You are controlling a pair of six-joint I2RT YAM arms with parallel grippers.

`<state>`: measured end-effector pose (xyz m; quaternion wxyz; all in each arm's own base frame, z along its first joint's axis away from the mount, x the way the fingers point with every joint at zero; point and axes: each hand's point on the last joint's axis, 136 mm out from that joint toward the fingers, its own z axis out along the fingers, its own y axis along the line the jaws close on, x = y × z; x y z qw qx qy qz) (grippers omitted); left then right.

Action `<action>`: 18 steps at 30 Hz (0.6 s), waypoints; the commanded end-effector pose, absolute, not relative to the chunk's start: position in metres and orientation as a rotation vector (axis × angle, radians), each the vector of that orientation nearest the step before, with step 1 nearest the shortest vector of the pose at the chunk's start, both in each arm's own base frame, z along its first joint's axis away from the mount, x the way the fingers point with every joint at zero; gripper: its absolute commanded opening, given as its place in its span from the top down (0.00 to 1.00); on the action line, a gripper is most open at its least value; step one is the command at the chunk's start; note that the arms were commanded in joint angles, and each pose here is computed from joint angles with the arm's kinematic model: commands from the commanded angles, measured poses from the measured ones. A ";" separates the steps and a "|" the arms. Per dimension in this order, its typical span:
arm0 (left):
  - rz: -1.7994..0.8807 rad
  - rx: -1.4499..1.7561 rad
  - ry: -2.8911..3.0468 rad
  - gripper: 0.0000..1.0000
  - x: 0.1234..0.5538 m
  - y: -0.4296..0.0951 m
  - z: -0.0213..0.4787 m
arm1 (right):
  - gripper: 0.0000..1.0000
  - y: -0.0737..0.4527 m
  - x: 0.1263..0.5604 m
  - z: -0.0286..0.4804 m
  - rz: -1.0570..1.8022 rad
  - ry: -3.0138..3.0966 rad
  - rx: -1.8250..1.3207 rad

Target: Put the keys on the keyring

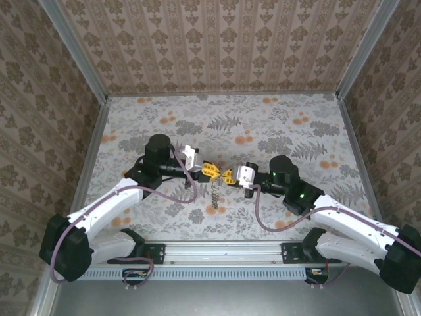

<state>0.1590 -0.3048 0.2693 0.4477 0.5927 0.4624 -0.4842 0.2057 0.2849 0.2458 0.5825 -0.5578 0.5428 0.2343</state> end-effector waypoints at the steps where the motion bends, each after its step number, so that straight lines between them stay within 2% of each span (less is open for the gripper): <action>1: -1.196 1.410 1.083 1.00 0.165 -0.309 0.293 | 1.00 0.291 0.203 0.245 0.571 1.252 -1.333; 7: -1.212 1.312 1.109 1.00 0.175 -0.315 0.295 | 1.00 0.298 0.205 0.236 0.533 1.242 -1.349; 9: -1.210 1.312 1.115 1.00 0.174 -0.318 0.293 | 0.97 0.300 0.207 0.240 0.541 1.232 -1.325; 12: -1.213 1.311 1.128 1.00 0.174 -0.320 0.288 | 0.87 0.300 0.211 0.248 0.544 1.215 -1.273; 18: -1.204 1.323 1.120 1.00 0.171 -0.319 0.284 | 0.81 0.288 0.212 0.263 0.591 1.196 -1.173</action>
